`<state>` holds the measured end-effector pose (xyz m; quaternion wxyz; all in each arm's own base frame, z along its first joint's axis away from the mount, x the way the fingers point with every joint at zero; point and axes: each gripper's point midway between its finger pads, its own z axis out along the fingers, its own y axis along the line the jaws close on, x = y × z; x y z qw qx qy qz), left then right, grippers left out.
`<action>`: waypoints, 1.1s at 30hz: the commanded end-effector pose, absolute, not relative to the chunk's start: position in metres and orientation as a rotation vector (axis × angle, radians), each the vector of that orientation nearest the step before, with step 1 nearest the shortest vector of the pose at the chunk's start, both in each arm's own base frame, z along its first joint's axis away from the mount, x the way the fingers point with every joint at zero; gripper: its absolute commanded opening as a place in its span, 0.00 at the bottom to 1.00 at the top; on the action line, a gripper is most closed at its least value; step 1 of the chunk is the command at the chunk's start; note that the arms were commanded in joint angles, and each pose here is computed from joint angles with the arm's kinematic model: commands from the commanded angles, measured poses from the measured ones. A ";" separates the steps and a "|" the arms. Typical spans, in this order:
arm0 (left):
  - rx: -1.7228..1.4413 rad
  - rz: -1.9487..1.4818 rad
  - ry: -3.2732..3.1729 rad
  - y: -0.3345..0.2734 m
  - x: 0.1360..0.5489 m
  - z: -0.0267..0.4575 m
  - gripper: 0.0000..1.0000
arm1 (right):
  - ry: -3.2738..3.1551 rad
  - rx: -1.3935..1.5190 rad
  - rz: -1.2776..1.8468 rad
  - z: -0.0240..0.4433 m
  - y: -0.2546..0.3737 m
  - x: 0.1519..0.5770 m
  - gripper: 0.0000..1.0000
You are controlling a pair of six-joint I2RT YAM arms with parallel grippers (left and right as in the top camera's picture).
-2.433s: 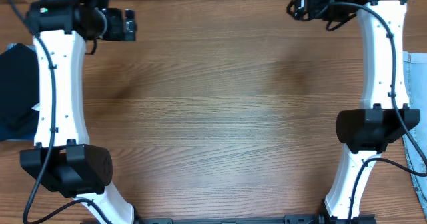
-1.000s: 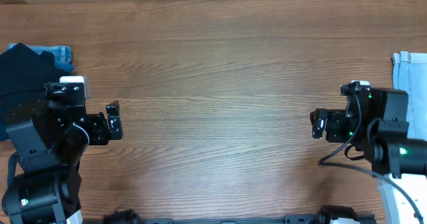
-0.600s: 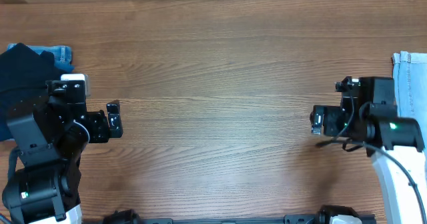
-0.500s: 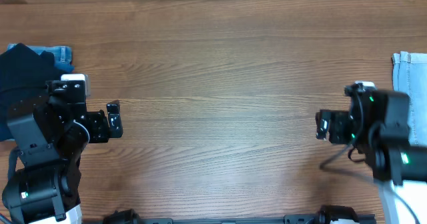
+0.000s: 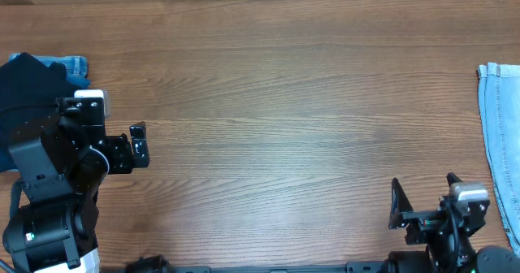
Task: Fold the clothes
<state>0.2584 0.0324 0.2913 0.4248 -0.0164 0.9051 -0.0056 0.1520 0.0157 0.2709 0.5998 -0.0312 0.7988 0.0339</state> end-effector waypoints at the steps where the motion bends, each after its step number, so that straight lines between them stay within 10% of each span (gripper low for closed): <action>1: -0.072 -0.012 2.260 0.035 0.258 0.292 1.00 | 1.779 -0.079 0.075 0.255 0.016 0.159 1.00; 11: -0.072 -0.012 2.260 0.035 0.258 0.292 1.00 | 1.424 -0.073 0.047 0.237 0.014 0.236 1.00; 33: -0.083 -0.030 2.331 0.038 0.271 0.274 1.00 | 1.600 -0.056 0.038 0.168 0.012 0.247 1.00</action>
